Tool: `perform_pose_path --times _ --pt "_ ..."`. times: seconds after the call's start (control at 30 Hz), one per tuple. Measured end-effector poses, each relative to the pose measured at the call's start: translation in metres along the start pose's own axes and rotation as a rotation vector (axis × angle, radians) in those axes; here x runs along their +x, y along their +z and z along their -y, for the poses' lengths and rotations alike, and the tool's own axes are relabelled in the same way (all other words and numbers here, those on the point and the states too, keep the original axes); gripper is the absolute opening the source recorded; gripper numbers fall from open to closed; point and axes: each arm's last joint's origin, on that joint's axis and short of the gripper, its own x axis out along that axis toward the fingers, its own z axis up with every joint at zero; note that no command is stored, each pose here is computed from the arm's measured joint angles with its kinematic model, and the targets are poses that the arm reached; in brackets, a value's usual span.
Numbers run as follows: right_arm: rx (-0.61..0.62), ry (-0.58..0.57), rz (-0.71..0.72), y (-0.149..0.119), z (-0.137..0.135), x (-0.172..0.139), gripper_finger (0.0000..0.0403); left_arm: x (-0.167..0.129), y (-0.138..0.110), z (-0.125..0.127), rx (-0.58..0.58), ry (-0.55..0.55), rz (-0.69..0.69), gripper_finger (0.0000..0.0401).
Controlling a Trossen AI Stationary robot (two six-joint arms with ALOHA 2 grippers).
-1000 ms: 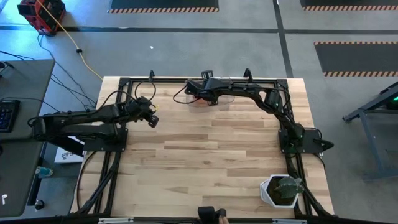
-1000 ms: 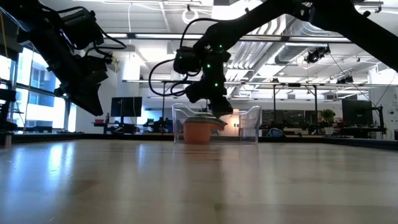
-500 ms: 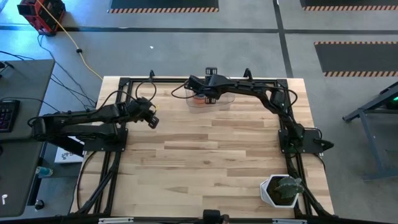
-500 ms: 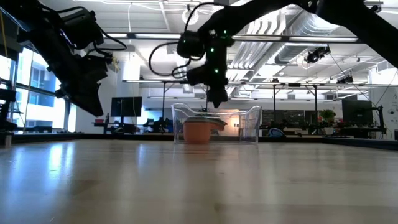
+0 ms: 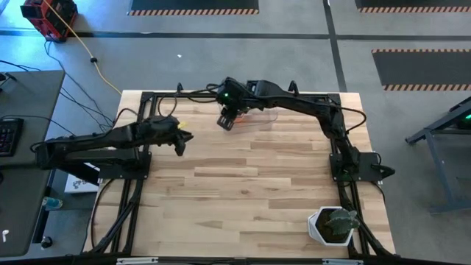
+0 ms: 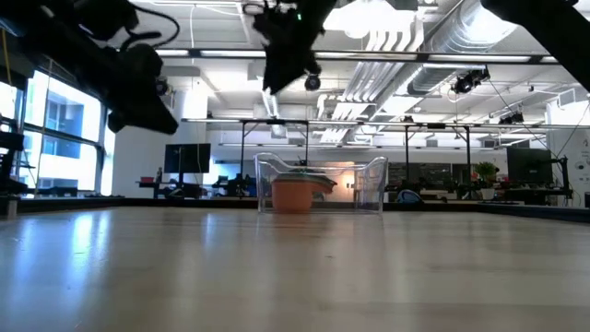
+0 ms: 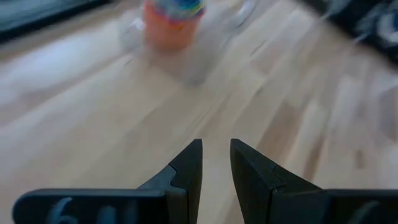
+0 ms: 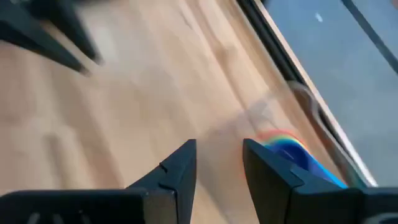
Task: Nest measuring cups in basket
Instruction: Return to Home Position
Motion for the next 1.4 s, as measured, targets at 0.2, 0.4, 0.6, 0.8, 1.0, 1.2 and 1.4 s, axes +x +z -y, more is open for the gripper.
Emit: perform_pose_path --times 0.2,0.4,0.6,0.8,1.0,1.2,1.4 --pt "0.048 0.075 0.14 0.019 -0.023 -0.039 0.0122 -0.01 -0.01 0.007 0.027 -0.132 0.159 0.0074" --pt "0.045 0.131 0.218 0.018 -0.045 -0.063 0.0122 -0.011 -0.032 0.005 0.028 -0.256 0.328 0.0074" --pt "0.003 0.158 0.245 0.015 -0.056 -0.081 0.0122 -0.011 -0.051 -0.002 0.024 -0.317 0.408 0.0074" --pt "-0.019 0.086 0.264 0.011 -0.047 -0.108 0.0122 -0.011 -0.06 -0.006 0.002 -0.328 0.422 0.0074" --pt "-0.104 -0.008 0.277 -0.001 -0.031 -0.154 0.0122 -0.013 -0.058 -0.006 0.072 -0.303 0.462 0.0074" --pt "-0.169 -0.069 0.182 -0.035 -0.005 -0.203 0.0122 -0.013 -0.058 -0.007 0.036 -0.284 0.464 0.0074" --pt "-0.123 -0.051 0.32 -0.088 0.016 -0.227 0.0122 -0.012 -0.058 -0.007 0.046 -0.28 0.463 0.0074"
